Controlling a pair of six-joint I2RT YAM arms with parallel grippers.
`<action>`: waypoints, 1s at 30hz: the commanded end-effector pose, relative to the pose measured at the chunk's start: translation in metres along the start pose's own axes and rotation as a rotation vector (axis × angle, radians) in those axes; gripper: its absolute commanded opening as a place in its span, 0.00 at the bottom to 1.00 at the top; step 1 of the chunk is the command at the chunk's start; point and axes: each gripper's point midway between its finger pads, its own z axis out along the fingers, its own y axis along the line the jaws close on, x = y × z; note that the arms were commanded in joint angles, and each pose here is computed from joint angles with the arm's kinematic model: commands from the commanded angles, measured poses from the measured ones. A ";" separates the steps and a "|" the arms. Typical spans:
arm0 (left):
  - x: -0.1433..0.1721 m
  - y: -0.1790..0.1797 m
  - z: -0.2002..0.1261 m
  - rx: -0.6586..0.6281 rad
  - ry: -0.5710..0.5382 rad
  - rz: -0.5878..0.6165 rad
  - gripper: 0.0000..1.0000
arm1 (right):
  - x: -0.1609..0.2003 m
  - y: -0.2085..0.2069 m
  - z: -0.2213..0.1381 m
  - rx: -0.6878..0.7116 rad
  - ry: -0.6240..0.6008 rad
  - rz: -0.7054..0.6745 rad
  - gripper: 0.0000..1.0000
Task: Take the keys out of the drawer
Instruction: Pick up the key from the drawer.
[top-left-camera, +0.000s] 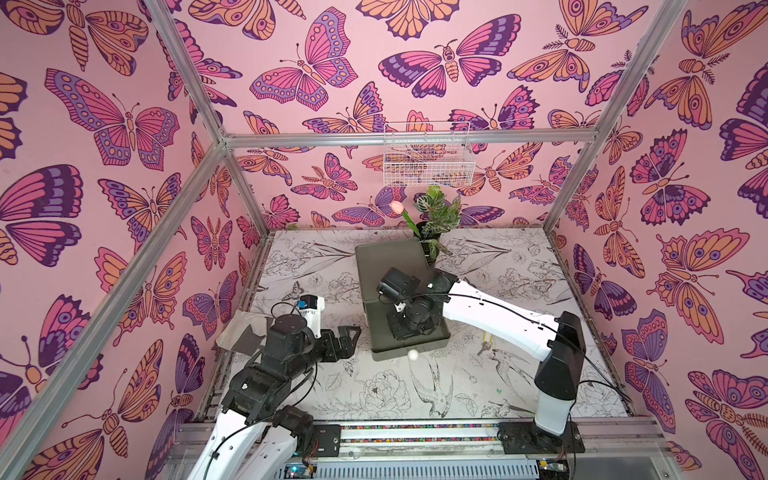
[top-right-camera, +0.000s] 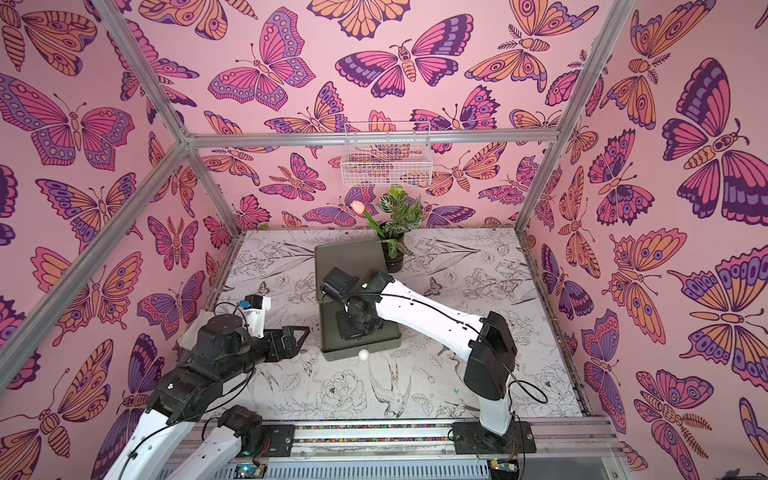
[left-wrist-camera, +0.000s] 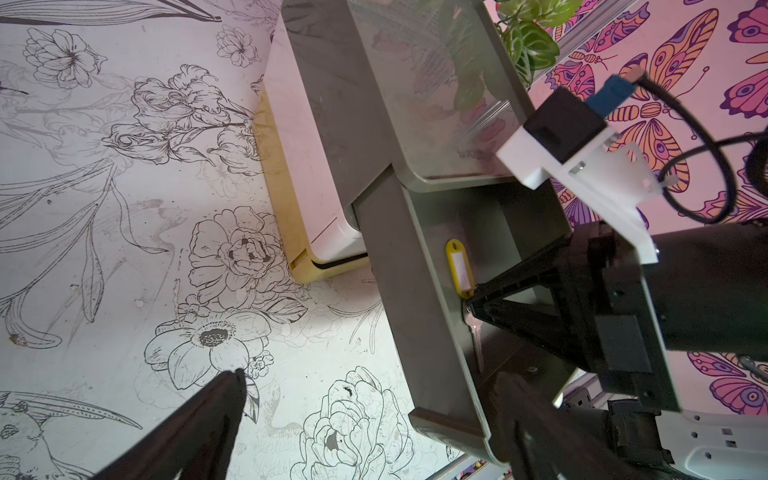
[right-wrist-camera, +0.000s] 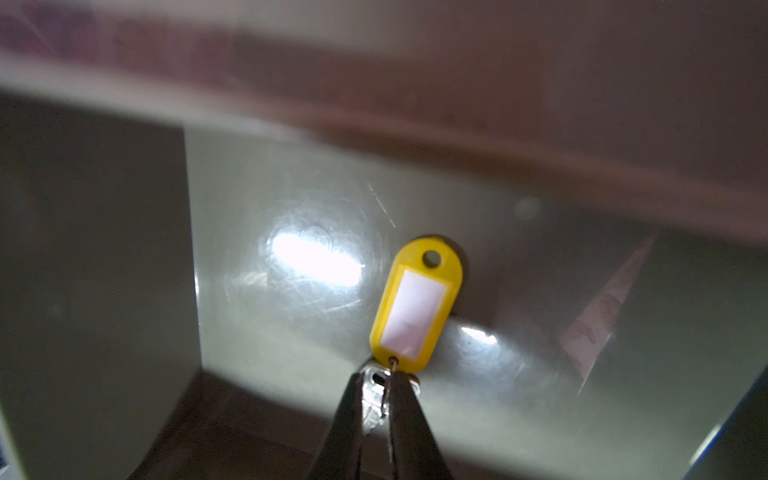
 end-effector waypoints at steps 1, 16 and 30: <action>0.011 0.009 0.003 -0.028 0.032 0.002 1.00 | 0.005 -0.004 0.006 0.032 0.024 0.007 0.13; 0.014 0.013 0.003 -0.041 0.031 -0.010 1.00 | -0.015 -0.009 -0.027 0.045 -0.123 -0.005 0.00; 0.003 0.004 0.004 -0.013 0.014 -0.011 1.00 | -0.017 -0.009 -0.073 0.006 -0.194 0.004 0.00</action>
